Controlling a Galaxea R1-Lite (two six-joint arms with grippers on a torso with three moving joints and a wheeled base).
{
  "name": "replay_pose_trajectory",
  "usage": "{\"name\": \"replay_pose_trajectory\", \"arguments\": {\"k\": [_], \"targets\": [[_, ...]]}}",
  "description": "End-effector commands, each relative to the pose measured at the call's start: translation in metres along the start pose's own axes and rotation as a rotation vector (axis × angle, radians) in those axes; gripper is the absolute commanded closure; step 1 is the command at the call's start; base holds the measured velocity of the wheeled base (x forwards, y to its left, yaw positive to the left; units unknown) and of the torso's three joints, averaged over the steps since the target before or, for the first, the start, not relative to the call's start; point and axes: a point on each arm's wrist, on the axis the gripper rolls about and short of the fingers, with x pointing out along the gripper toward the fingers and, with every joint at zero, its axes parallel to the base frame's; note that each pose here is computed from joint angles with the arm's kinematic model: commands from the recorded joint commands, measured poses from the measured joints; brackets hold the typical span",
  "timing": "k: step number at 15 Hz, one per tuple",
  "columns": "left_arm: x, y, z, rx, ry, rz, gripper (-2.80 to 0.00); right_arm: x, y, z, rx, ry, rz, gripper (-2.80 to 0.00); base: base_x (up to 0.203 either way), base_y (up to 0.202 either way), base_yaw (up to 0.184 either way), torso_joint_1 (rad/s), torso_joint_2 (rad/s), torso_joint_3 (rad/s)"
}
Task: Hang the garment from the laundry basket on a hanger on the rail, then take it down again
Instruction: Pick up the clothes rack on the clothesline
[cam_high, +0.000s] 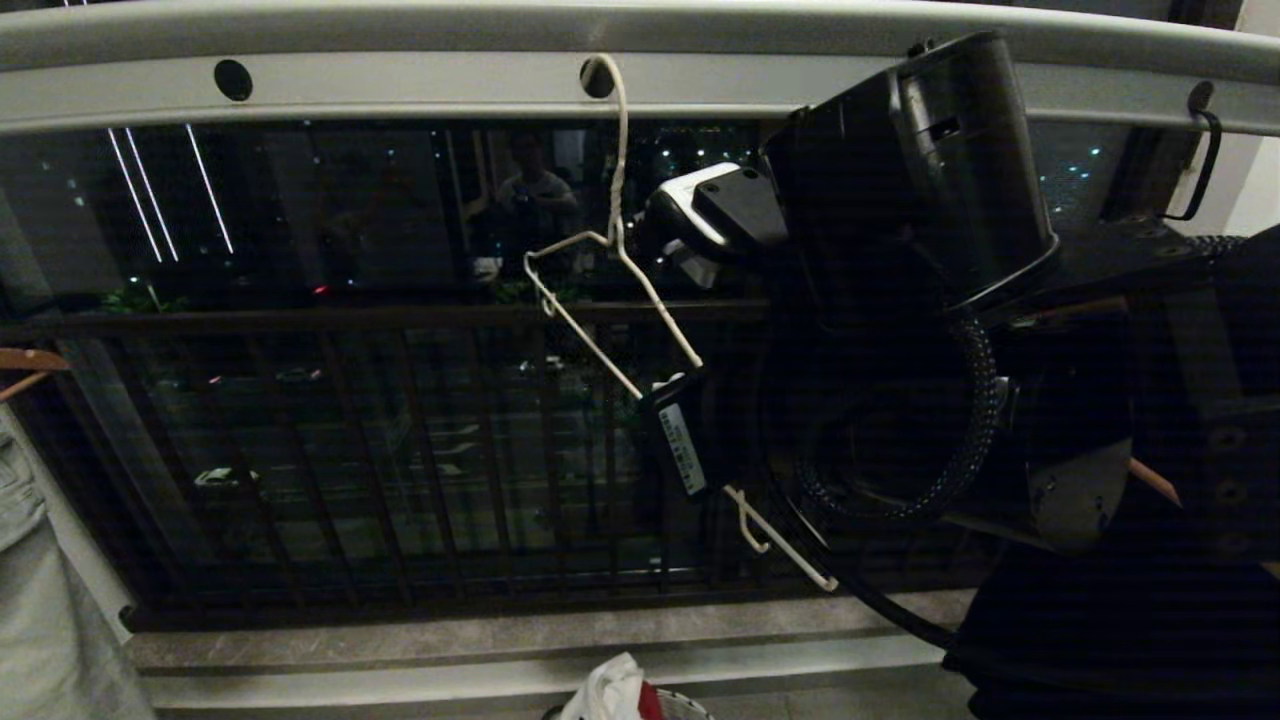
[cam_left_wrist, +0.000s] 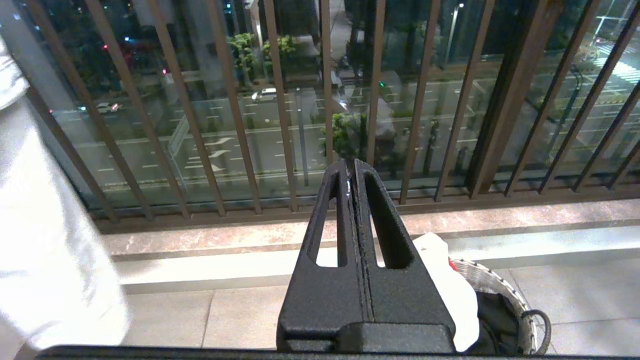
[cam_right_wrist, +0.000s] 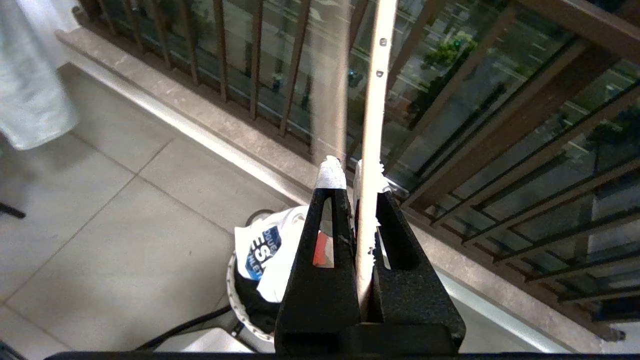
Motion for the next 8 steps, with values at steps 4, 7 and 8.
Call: {"name": "replay_pose_trajectory", "arguments": {"k": [4,7,8], "targets": [[0.000,0.000,0.000,0.000,0.000,0.001,0.00,-0.010,0.002,0.004,-0.013,-0.023,-0.002,0.00,0.000,0.000,0.000,0.000,0.00,0.000],[0.000,0.000,0.000,0.000,-0.001,0.000,0.00,-0.016,0.002,0.006,-0.016,-0.035,0.003,0.00,0.000,0.000,0.000,0.000,0.00,0.000],[0.000,0.000,0.000,0.000,0.000,0.000,0.00,-0.020,0.000,0.008,-0.011,-0.046,0.004,0.00,0.000,0.000,0.000,0.000,0.00,0.000]]}}
